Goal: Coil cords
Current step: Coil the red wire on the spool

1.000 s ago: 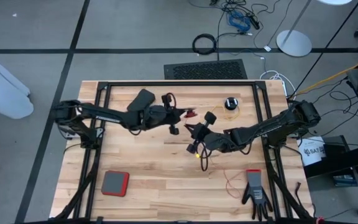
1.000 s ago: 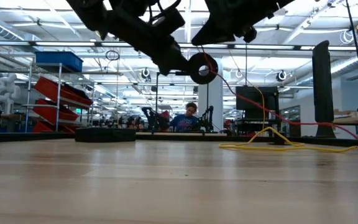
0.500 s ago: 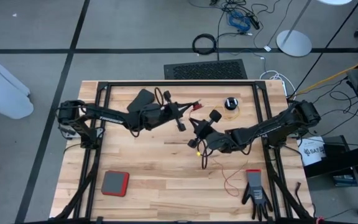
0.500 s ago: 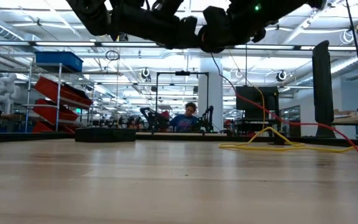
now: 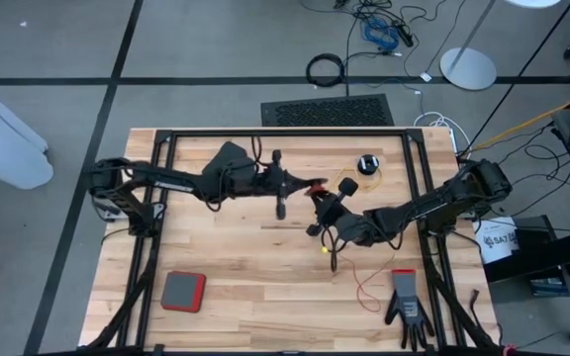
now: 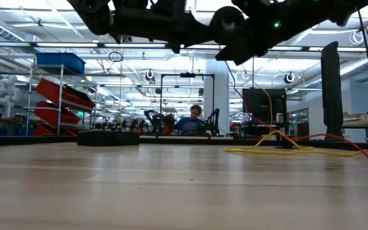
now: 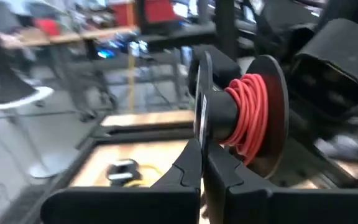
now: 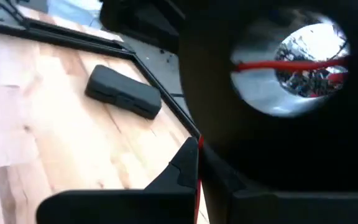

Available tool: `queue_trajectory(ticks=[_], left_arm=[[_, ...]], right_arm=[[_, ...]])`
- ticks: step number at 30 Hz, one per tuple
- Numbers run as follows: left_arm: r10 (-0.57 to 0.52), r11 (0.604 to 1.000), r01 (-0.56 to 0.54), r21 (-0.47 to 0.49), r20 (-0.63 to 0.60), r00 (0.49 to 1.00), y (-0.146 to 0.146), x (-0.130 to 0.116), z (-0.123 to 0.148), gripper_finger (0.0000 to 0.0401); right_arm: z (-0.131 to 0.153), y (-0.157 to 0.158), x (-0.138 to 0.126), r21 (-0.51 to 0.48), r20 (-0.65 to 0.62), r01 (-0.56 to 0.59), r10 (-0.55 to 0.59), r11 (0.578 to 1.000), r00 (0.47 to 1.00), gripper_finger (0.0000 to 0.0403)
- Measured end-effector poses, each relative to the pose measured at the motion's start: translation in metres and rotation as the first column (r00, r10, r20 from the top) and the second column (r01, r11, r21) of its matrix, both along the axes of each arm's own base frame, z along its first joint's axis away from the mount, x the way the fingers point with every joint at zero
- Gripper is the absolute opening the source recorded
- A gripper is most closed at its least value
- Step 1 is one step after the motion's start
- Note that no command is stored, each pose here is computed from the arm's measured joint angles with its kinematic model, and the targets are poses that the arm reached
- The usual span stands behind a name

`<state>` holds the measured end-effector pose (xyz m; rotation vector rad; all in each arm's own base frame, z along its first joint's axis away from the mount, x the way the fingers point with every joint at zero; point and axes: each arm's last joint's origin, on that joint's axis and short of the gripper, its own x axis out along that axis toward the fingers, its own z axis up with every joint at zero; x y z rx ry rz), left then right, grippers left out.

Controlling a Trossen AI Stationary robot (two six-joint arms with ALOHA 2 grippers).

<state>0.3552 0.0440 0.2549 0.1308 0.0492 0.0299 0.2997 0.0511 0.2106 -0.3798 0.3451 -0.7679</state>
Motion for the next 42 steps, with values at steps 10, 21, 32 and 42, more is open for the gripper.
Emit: queue_trajectory(ticks=[10, 21, 32, 42], left_arm=[[-0.159, 0.987, 0.161, -0.012, -0.229, 0.960, 0.017, -0.032, 0.009, 0.0001], [-0.030, 0.978, 0.096, 0.184, -0.334, 0.942, 0.019, -0.037, 0.004, 0.0001], [0.175, 0.905, 0.027, 0.424, -0.430, 0.886, 0.016, -0.039, -0.005, 0.0001], [0.233, 0.870, 0.015, 0.493, -0.437, 0.869, 0.015, -0.039, -0.005, 0.0001]], right_arm=[[0.010, 0.001, -0.011, -0.020, -0.085, -0.052, 0.050, 0.998, 0.995, 0.0000], [0.019, -0.001, -0.013, -0.056, -0.116, -0.059, 0.052, 0.997, 0.992, 0.0002], [0.020, -0.009, -0.013, -0.036, -0.091, -0.033, 0.030, 0.999, 0.995, 0.0013], [0.004, -0.020, -0.009, 0.256, -0.020, -0.171, 0.182, 0.951, 0.983, 0.0025]])
